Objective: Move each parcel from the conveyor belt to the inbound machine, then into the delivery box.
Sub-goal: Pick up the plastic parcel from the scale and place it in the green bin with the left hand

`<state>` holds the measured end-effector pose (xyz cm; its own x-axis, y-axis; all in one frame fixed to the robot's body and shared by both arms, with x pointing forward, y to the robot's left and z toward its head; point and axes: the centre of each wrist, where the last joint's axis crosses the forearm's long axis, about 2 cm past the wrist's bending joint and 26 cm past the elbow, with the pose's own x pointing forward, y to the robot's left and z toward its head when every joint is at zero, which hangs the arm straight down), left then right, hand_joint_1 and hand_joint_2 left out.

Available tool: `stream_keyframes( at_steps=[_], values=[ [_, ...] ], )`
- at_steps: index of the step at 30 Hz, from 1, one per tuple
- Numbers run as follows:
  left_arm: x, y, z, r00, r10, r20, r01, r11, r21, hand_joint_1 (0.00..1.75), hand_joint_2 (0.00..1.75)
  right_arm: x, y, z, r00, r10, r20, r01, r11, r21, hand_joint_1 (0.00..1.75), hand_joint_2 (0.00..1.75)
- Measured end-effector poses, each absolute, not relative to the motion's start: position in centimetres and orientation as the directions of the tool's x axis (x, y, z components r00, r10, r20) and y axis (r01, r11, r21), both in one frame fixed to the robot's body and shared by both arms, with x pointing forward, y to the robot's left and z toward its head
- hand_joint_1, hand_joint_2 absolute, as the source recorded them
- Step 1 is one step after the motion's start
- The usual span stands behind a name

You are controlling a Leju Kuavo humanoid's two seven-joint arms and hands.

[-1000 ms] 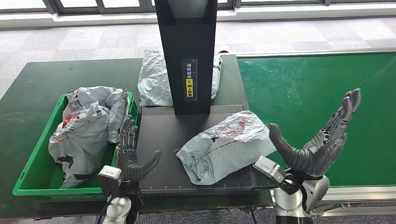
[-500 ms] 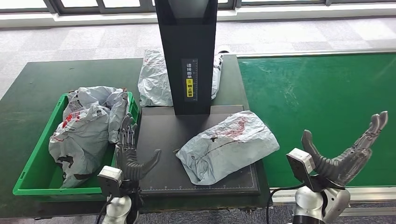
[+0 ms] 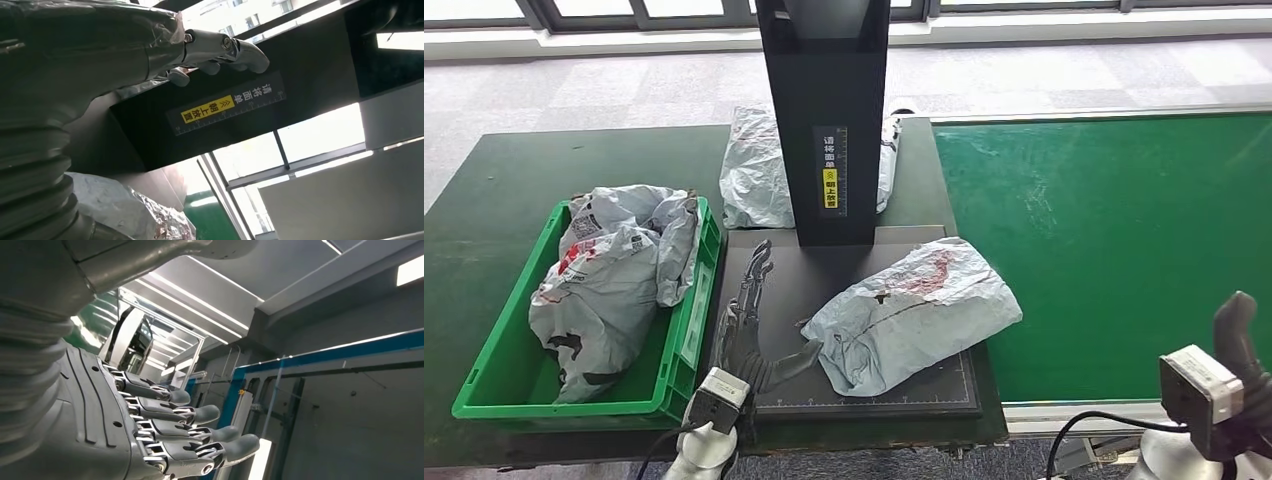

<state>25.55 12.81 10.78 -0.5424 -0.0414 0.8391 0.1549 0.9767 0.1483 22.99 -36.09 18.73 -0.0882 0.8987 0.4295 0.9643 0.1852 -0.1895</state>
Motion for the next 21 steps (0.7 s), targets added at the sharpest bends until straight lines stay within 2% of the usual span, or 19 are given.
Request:
stream_keyframes(
  at_steps=[4,10,16,21],
  values=[
    [27.9,10.6,11.3,-0.574,-0.167,0.802,0.135,0.946,0.294,0.0,1.75,23.4,-36.1,19.3,-0.074,0.915,0.397,0.966,0.165,-0.201,0.0,1.75],
    [30.4,5.9,10.9,-0.488,-0.316,0.814,0.173,0.879,0.445,0.0,1.75,24.9,-35.7,20.3,-0.052,0.938,0.343,0.964,0.138,-0.229,0.0,1.75],
    [29.7,4.3,8.6,-0.398,-0.555,0.73,0.294,0.676,0.675,0.0,1.75,25.0,-35.8,20.3,-0.039,0.94,0.339,0.964,0.125,-0.236,0.0,1.75],
    [29.0,4.1,7.3,-0.387,-0.685,0.618,0.369,0.499,0.784,0.0,1.75,24.9,-35.9,20.2,-0.04,0.937,0.346,0.964,0.128,-0.234,0.0,1.75]
  ],
)
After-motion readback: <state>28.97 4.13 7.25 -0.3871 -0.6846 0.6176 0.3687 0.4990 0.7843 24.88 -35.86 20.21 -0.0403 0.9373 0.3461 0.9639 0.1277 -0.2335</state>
